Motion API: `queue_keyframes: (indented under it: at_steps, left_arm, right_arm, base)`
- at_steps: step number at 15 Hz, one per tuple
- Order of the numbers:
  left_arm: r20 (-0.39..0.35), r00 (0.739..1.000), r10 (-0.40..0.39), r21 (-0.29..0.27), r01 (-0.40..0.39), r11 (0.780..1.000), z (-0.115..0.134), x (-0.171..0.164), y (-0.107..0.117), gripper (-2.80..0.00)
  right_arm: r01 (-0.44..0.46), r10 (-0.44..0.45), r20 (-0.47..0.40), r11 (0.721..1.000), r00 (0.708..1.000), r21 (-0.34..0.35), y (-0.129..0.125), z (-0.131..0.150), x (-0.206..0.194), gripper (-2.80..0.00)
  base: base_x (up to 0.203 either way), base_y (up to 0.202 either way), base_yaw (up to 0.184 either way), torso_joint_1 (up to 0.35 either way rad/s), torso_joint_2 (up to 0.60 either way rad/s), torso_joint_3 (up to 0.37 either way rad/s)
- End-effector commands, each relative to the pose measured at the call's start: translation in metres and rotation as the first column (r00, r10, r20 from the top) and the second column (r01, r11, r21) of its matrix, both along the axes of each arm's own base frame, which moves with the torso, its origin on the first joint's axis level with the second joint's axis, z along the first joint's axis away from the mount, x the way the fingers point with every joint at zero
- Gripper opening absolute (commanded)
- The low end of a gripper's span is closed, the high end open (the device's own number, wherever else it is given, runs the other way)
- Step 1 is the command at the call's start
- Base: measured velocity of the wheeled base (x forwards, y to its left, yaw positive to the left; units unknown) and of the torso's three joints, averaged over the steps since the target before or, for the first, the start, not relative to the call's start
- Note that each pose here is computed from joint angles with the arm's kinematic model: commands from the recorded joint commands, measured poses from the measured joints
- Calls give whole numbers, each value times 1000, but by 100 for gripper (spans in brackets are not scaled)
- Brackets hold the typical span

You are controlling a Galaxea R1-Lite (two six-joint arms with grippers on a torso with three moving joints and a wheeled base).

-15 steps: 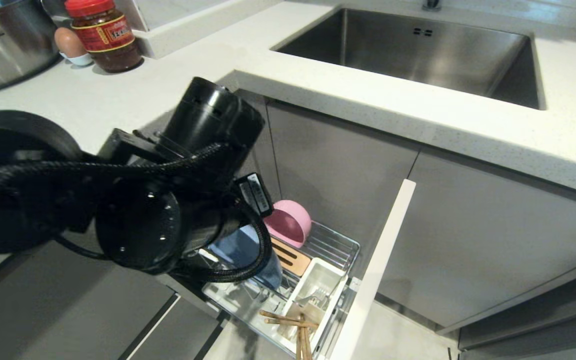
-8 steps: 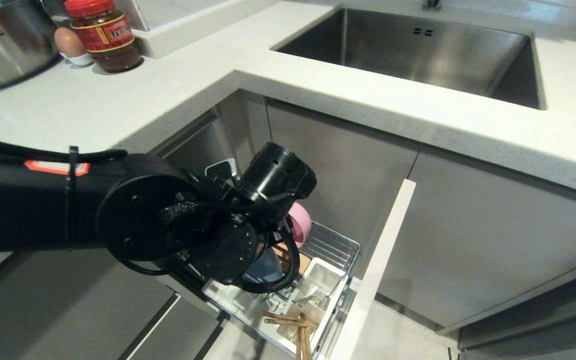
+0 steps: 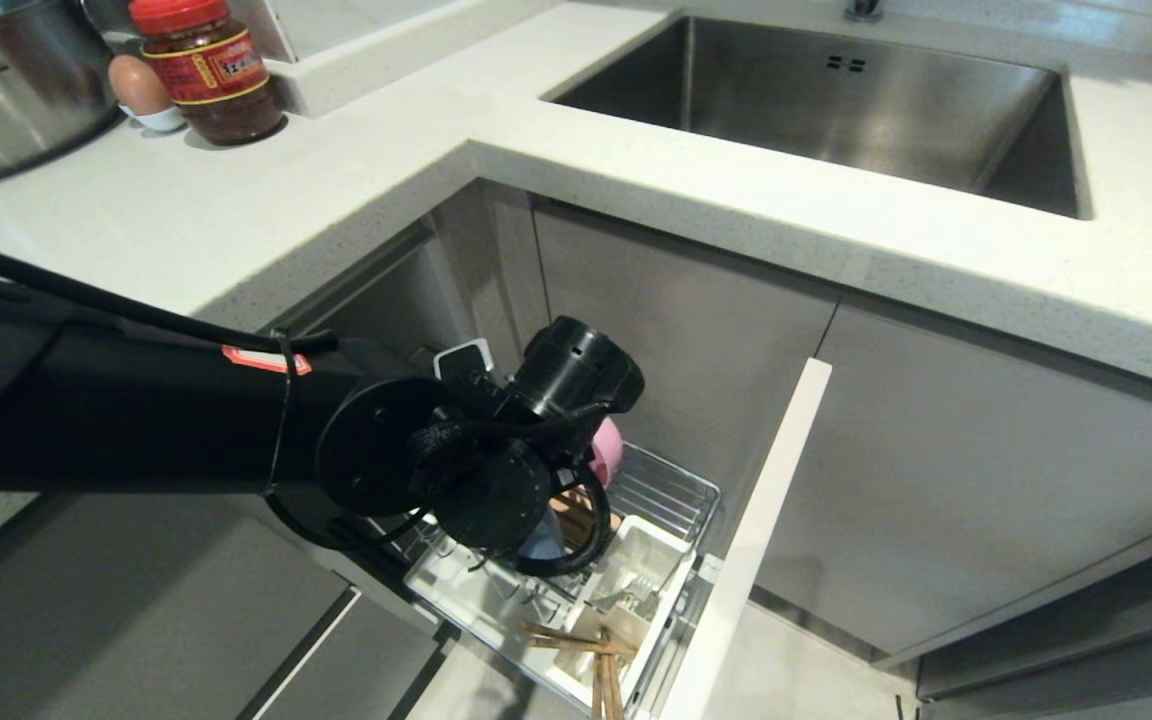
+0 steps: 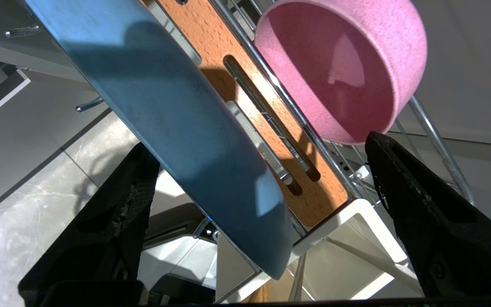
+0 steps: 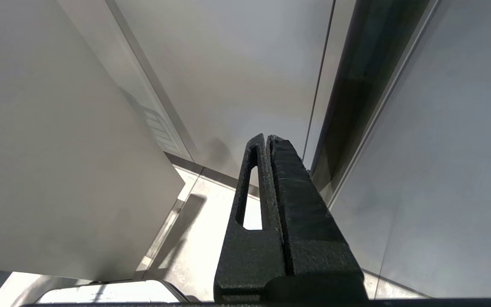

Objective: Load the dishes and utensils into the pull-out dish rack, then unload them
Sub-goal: Take the plate out of the cupboard

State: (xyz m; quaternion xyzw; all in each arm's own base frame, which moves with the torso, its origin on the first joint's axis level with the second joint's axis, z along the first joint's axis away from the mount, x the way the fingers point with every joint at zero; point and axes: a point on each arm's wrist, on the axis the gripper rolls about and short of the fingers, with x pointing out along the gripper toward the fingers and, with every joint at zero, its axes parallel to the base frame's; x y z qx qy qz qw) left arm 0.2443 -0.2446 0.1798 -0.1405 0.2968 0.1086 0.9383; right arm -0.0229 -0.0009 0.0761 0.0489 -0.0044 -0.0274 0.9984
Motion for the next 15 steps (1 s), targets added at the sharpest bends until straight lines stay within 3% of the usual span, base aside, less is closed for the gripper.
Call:
queue_keyframes:
  at_steps: [1, 2, 3, 9, 15]
  left_arm:
    - [0, 1000, 7, 1, -7, 1000, -1, 0, 0, 0]
    - [1, 1000, 6, 3, -6, 1000, -1, 0, 0, 0]
    - [1, 1000, 7, 4, -7, 1000, 0, 0, 1, -280]
    - [21, 1000, 3, 4, -3, 1000, 9, -5, 4, -280]
    - [96, 995, -4, -50, 9, 999, 43, -21, 18, -280]
  right_arm:
    - [0, 0, 5, 1000, 1000, 0, 0, 0, 0, -280]
    - [0, 0, 5, 1000, 1000, 0, 0, 0, 0, -280]
    - [0, 0, 5, 1000, 1000, 0, 0, 0, 0, -280]
    - [0, 0, 5, 1000, 1000, 0, 0, 0, 0, -280]
    - [0, 0, 5, 1000, 1000, 0, 0, 0, 0, -280]
  base:
    - [0, 0, 0, 0, 0, 0]
    - [0, 0, 0, 0, 0, 0]
    - [0, 0, 0, 0, 0, 0]
    - [0, 0, 0, 0, 0, 0]
    - [0, 0, 0, 0, 0, 0]
